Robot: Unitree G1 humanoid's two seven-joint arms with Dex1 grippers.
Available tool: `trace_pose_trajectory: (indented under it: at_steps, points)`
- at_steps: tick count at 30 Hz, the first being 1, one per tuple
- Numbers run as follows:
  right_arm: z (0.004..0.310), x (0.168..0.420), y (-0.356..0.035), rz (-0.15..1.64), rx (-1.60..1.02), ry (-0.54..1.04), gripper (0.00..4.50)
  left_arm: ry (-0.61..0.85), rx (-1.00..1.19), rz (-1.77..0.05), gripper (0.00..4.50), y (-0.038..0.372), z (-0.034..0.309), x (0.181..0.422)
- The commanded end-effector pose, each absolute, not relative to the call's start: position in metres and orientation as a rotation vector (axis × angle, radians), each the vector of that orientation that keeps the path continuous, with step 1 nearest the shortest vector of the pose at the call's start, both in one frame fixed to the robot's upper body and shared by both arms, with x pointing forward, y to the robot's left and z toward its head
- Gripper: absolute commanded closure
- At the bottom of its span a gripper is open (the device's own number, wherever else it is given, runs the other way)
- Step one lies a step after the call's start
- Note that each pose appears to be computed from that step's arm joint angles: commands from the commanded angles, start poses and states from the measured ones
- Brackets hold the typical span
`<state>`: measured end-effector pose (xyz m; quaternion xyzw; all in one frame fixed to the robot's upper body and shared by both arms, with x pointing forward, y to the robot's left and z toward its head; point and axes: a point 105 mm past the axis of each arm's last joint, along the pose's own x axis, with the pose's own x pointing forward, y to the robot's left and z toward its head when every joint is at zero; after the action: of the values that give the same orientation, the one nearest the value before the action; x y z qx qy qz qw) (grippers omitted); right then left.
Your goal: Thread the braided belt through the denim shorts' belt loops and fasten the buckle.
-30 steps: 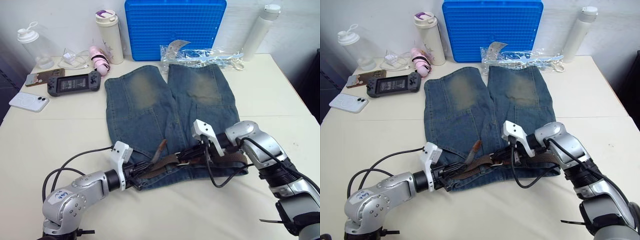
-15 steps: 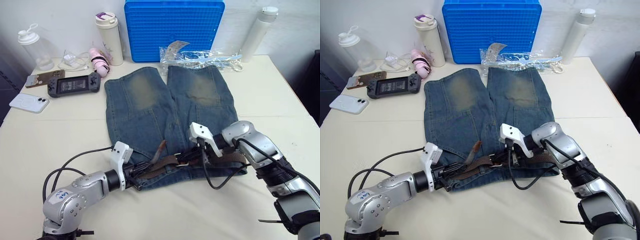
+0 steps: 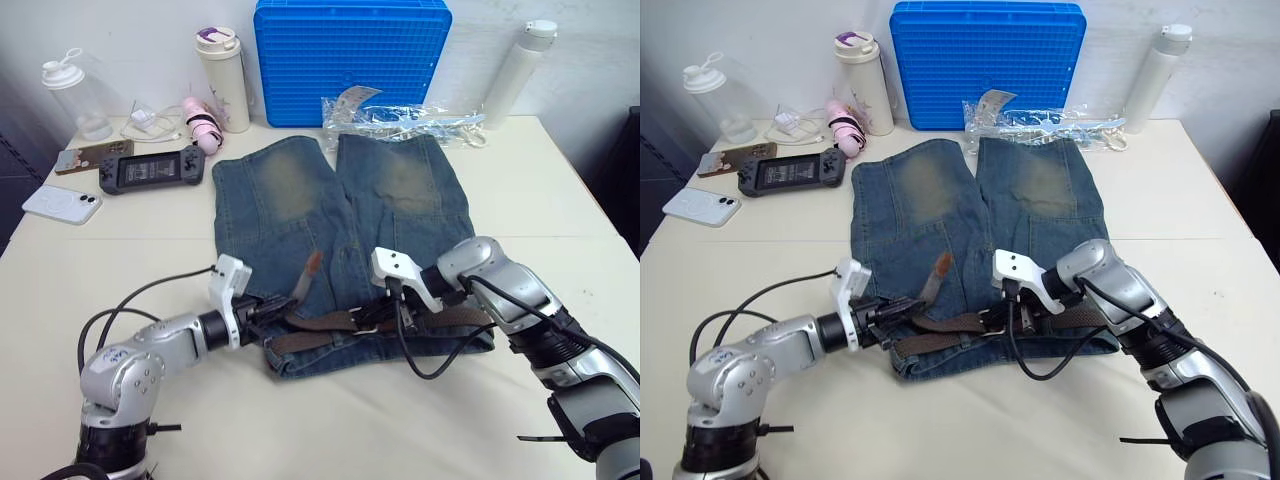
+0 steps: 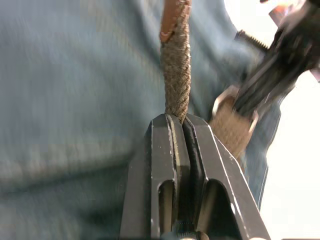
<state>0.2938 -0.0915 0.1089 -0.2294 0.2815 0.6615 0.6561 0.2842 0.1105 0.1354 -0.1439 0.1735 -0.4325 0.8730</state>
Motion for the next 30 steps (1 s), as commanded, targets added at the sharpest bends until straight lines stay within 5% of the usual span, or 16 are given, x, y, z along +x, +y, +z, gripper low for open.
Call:
trace_pose_trajectory:
  at_steps: [1,10,30]
  points:
    - [0.051,0.269,-0.107,1.475,-0.543,0.915,4.42,0.227,-0.34,-1.008,4.5,0.093,0.176,0.304]
    - [0.039,0.25,-0.108,1.506,-0.582,0.963,4.42,0.107,-0.368,-1.26,4.5,0.03,0.242,0.338]
    - [0.033,0.229,-0.099,1.547,-0.591,0.959,4.42,0.003,-0.242,-1.456,4.5,-0.08,0.289,0.356]
